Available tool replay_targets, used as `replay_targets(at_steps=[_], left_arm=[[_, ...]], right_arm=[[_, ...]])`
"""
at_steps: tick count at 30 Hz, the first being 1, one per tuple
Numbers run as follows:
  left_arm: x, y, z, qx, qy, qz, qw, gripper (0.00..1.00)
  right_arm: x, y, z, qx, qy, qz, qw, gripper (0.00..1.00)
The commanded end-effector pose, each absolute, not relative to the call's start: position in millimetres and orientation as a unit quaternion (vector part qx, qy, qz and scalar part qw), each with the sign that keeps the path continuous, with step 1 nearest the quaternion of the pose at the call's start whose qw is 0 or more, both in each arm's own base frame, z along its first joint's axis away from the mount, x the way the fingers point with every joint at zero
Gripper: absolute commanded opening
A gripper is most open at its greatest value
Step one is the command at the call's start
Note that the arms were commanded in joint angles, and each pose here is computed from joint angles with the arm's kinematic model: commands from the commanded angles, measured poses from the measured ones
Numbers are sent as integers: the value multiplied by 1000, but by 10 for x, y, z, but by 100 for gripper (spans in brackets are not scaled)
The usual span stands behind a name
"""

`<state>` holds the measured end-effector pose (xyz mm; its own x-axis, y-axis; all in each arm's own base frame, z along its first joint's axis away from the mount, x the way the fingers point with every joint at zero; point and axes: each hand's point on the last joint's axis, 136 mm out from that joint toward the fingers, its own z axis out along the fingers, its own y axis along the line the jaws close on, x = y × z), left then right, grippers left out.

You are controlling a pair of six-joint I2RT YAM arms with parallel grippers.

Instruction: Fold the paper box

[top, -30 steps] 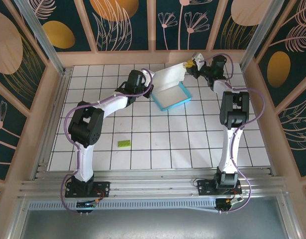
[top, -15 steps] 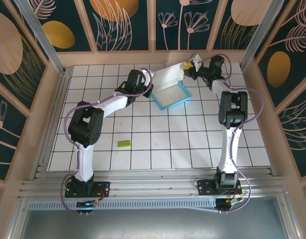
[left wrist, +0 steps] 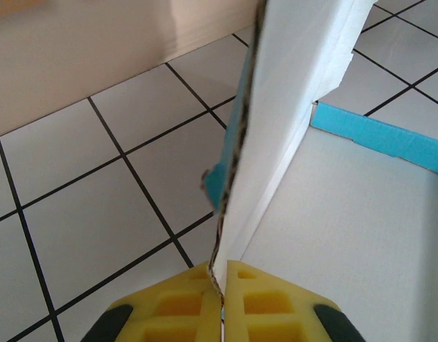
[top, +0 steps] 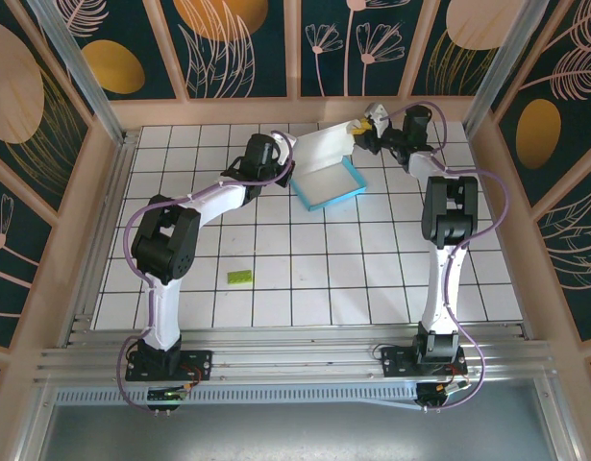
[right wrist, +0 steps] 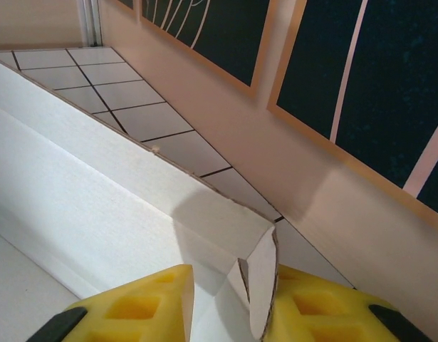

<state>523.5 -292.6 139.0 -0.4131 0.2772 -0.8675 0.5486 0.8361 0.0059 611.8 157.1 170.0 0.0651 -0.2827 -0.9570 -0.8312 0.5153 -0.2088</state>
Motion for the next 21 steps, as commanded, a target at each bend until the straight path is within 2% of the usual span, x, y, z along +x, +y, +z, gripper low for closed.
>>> replay_targets(at_steps=[1, 4, 5, 8, 11, 15, 19, 20, 21], left_arm=[[5298, -2971, 1485, 248, 815, -145, 503, 7], [5304, -2965, 1487, 248, 816, -143, 503, 7], [5300, -2969, 1490, 249, 815, -143, 503, 7], [5301, -2968, 1494, 248, 814, -143, 505, 7], [5306, -2966, 1475, 248, 815, -142, 504, 7], [5314, -2958, 1490, 246, 815, -141, 505, 8], [5330, -2948, 1490, 242, 817, -139, 505, 8], [5342, -2936, 1499, 237, 818, -137, 506, 9], [5358, -2917, 1512, 229, 820, -134, 507, 20]], right_arm=[[6173, 1662, 1638, -434, 646, 242, 579, 30], [6196, 1668, 1657, -435, 646, 245, 577, 24], [6203, 1679, 1644, -434, 649, 245, 575, 26], [6232, 1676, 1581, -433, 657, 242, 568, 40], [6259, 1659, 1534, -433, 661, 242, 563, 39], [6249, 1683, 1562, -438, 656, 245, 563, 23], [6247, 1706, 1624, -436, 657, 241, 565, 14], [6239, 1725, 1646, -435, 659, 239, 566, 13], [6233, 1732, 1664, -432, 661, 234, 567, 11]])
